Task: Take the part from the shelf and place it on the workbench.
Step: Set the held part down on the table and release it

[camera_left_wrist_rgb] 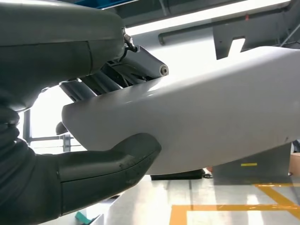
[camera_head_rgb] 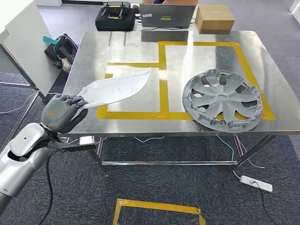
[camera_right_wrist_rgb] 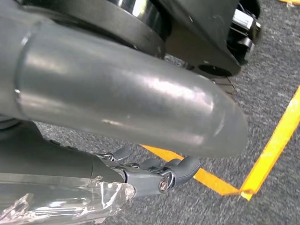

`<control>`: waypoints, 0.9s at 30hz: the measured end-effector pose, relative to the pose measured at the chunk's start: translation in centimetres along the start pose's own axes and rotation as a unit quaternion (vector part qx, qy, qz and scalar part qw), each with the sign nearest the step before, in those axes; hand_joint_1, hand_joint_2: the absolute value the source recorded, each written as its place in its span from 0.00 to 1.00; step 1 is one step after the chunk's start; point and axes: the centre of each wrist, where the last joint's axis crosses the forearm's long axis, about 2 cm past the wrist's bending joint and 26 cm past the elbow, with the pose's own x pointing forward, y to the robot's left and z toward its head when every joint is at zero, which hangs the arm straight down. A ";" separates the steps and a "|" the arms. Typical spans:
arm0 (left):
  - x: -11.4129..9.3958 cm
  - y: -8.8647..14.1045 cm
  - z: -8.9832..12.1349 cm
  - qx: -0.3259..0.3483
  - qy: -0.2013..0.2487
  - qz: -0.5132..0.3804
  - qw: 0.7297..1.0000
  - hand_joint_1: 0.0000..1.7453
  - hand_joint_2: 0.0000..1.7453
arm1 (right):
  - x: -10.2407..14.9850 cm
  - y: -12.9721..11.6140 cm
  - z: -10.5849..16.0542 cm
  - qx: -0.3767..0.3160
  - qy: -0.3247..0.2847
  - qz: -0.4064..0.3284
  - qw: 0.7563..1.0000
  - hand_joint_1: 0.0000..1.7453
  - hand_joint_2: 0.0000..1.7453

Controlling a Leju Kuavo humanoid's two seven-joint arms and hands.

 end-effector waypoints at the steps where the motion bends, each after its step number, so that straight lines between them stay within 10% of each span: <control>1: -0.2 0.1 0.1 0.002 0.000 -0.003 1.000 1.00 1.00 | 0.0 0.0 0.0 -0.001 -0.001 0.000 1.000 0.00 0.00; 27: -0.7 -0.4 2.3 -0.003 0.000 -0.044 0.999 1.00 1.00 | -0.3 0.7 0.3 0.008 0.003 -0.003 1.000 0.00 0.00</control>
